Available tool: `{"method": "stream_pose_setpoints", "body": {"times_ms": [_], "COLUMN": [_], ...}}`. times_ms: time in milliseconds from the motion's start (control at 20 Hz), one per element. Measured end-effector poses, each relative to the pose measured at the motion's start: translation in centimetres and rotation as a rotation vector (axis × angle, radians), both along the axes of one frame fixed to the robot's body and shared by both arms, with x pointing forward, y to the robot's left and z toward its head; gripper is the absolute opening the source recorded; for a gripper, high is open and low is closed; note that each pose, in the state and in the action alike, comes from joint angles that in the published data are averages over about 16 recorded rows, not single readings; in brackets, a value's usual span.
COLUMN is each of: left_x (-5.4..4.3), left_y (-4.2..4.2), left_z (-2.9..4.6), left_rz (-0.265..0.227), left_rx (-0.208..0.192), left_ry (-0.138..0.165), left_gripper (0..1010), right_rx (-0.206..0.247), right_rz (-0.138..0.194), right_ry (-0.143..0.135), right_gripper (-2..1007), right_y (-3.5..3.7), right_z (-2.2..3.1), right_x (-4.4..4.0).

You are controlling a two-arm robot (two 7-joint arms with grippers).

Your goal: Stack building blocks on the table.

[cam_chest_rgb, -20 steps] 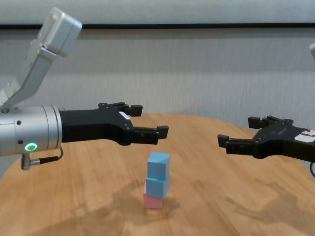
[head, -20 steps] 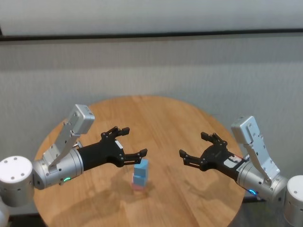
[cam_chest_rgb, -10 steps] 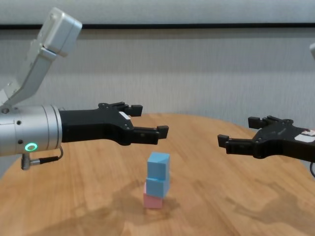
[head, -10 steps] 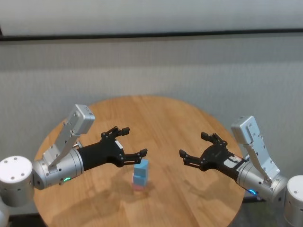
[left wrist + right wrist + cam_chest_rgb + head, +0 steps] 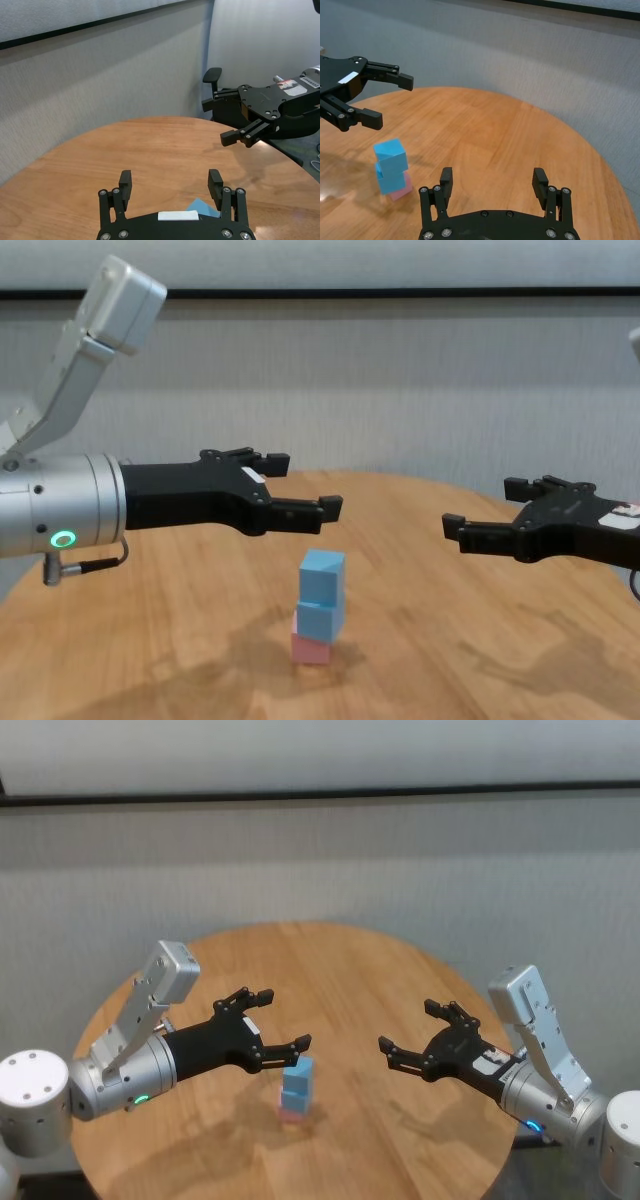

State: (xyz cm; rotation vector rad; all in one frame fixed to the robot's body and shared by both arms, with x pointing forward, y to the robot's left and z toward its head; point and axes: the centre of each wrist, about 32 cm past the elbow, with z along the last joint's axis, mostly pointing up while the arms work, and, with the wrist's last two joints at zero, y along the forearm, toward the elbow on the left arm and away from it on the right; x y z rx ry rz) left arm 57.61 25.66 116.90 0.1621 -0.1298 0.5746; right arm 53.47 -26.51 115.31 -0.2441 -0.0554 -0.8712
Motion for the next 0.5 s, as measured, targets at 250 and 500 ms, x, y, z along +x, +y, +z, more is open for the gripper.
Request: {"method": "stream_pose_setpoints", "body": {"times_ms": [250, 500], "left_x": [0.00, 0.00], "left_y": [0.00, 0.00], "left_z": [0.00, 0.00], "left_rz": [0.000, 0.000], "left_rx": [0.000, 0.000], "left_ry": [0.000, 0.000], "left_gripper": [999, 999], "right_rx": [0.000, 0.000], "right_rz": [0.000, 0.000], "right_ry": [0.000, 0.000], "right_gripper": [1001, 1001], "right_y": [0.00, 0.00], "right_z": [0.00, 0.00], "right_x": [0.00, 0.00]}}
